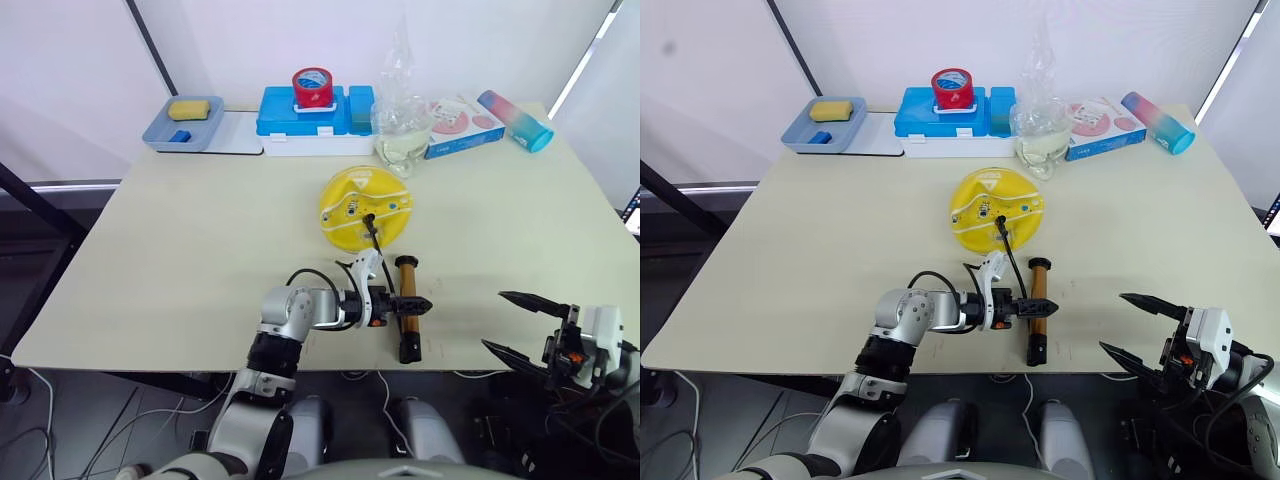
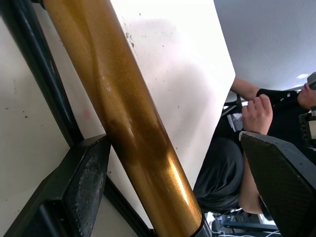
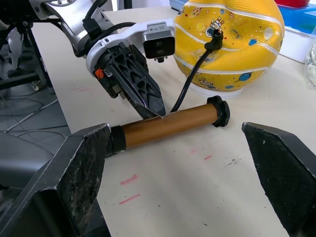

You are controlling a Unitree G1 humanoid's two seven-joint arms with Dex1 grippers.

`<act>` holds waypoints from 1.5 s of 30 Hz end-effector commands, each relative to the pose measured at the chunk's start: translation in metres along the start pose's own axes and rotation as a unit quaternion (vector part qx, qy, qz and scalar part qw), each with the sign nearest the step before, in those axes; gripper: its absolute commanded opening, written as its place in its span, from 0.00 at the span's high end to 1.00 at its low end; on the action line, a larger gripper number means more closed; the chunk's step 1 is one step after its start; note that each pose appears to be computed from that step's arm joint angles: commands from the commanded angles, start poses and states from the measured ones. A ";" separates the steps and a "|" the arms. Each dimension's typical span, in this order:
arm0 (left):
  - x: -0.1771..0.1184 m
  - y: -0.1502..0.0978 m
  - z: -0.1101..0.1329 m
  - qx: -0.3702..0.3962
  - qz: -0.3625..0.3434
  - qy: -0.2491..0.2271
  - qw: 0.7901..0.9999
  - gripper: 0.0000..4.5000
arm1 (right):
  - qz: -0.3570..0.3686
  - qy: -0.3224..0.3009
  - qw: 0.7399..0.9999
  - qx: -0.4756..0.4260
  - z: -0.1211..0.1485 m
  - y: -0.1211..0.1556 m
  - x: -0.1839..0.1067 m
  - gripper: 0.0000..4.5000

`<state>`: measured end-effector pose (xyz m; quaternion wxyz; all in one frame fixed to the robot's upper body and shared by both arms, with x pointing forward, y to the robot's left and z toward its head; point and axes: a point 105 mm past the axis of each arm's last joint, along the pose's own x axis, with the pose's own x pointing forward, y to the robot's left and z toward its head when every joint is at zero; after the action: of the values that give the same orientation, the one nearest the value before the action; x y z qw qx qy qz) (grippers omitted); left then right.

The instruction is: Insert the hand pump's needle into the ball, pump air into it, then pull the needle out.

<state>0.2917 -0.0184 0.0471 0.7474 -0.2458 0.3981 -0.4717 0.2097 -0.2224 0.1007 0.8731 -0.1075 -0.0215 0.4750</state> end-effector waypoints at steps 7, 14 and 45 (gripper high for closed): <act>0.002 0.004 -0.007 -0.012 0.009 0.015 1.000 0.77 | 0.001 -0.010 1.000 -0.008 0.002 -0.001 0.002 0.00; -0.002 0.002 -0.003 -0.014 -0.001 0.004 1.000 0.77 | 0.002 -0.013 1.000 -0.007 0.002 0.000 0.003 0.00; -0.070 -0.023 0.009 0.425 -0.164 -0.111 0.884 0.77 | 0.022 -0.072 0.984 0.161 0.059 -0.007 0.067 0.00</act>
<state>0.2707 0.0329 0.0861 0.7377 -0.0444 0.0732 -0.6697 0.2450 -0.1668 0.1427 0.8706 0.0745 0.0089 0.4863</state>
